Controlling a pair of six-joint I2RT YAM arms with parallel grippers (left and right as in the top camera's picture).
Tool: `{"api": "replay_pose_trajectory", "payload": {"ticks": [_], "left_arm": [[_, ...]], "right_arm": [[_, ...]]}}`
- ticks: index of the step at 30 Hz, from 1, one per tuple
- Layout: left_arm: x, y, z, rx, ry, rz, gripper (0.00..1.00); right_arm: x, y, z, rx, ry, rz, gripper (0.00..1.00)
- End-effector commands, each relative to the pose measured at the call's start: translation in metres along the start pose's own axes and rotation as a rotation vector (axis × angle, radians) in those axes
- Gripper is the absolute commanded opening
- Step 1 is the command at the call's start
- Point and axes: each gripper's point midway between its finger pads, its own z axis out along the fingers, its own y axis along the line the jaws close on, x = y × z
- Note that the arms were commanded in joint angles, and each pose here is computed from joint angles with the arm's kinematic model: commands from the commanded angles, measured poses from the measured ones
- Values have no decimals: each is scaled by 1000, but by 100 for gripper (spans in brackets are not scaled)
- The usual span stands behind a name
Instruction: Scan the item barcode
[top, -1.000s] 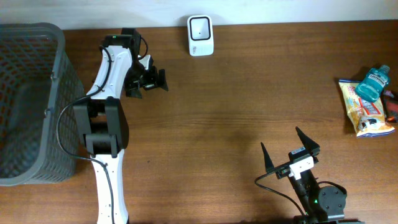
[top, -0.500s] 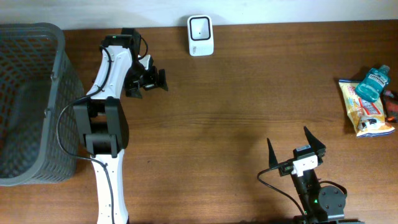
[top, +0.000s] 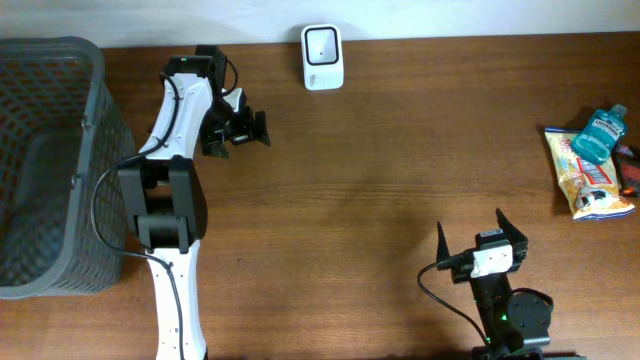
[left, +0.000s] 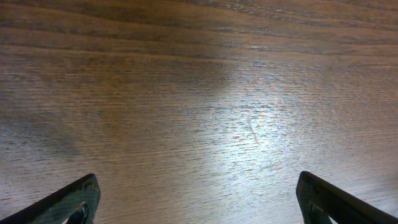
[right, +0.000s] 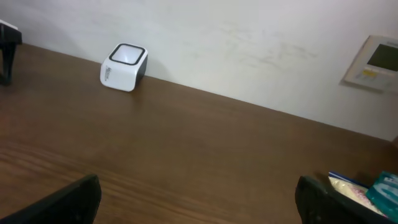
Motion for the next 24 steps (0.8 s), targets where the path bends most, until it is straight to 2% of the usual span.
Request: {"api": "replay_pose_trajectory", "payload": {"ticks": [1,20,22,24], "left_arm": [[1,1,5,-2,10,-8,99],[3,1,5,0,18,-11,99],[12,-11,6,69,63,-20,99],[8,-21,-4,67,21,10,99]], "right_arm": [[3,-1,0,12,4,28,98],[3,-1,0,13,5,28,98],[3,-1,0,13,5,28,98],[3,-1,0,13,5,28,98]]}}
